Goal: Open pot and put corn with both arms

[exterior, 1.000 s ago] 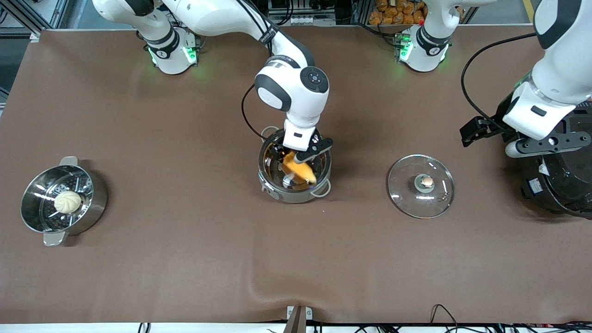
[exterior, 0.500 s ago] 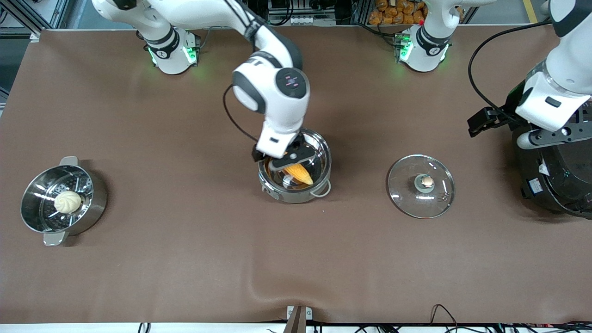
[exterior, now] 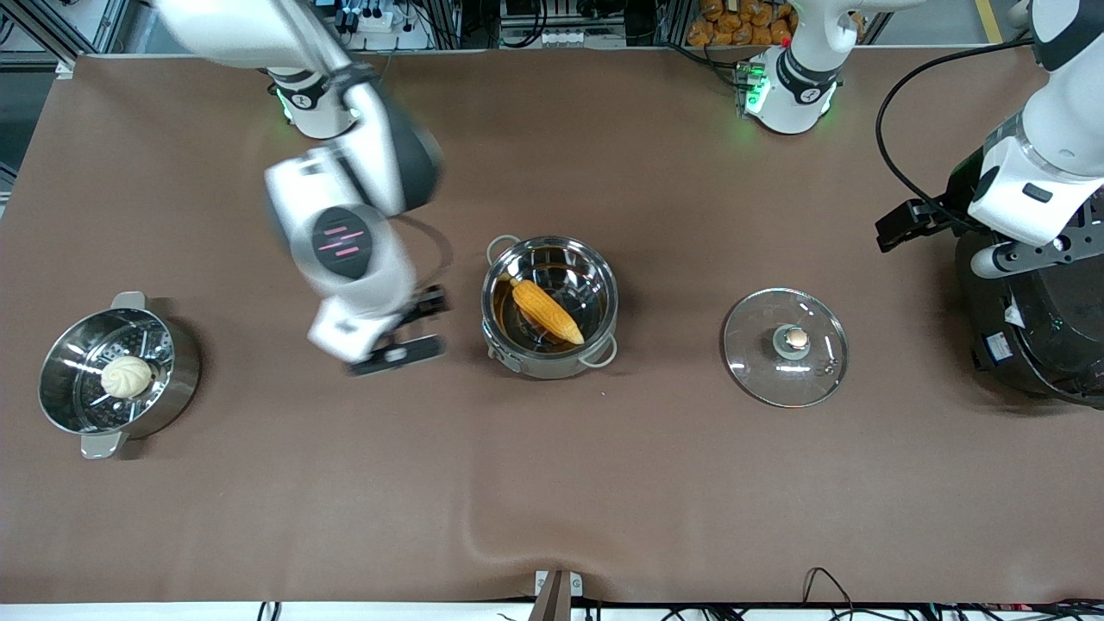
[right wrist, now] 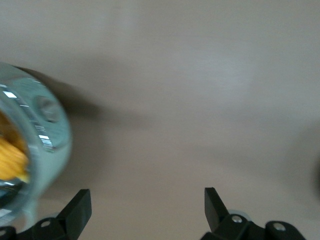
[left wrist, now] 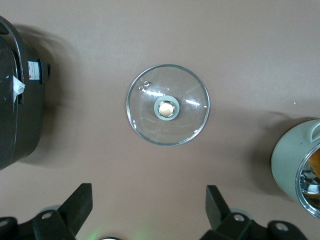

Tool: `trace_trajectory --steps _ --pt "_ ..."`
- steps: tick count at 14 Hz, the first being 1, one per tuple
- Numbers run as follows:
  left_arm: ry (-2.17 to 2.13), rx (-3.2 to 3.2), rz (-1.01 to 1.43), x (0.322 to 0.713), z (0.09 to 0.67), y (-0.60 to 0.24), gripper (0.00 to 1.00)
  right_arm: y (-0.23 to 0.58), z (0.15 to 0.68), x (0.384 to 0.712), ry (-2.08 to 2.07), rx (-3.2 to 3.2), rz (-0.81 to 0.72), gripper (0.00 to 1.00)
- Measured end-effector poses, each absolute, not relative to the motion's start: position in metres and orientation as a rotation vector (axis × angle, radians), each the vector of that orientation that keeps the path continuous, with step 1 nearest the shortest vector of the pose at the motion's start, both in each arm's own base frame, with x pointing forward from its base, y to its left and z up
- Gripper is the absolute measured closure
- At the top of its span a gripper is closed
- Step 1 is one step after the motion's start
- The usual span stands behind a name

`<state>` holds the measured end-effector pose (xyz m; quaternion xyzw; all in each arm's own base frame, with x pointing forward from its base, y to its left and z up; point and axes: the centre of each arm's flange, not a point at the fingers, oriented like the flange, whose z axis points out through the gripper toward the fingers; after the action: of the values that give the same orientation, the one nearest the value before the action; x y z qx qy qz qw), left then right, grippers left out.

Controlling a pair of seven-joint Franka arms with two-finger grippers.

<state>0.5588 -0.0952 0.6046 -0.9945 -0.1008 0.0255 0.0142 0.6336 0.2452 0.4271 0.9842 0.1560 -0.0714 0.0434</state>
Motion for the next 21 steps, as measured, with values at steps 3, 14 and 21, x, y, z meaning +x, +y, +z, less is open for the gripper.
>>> trace_trajectory --steps 3,14,21 --pt "-0.316 -3.098 0.071 0.559 0.607 -0.094 0.0 0.11 0.458 0.655 0.471 3.072 -0.233 0.0" --pt "-0.317 -3.082 0.035 0.56 0.621 -0.086 0.0 -0.025 0.613 0.577 0.189 3.124 -0.033 0.0" --pt "-0.317 -3.08 0.034 0.56 0.621 -0.086 0.0 -0.03 0.628 0.532 -0.057 3.137 -0.103 0.0"
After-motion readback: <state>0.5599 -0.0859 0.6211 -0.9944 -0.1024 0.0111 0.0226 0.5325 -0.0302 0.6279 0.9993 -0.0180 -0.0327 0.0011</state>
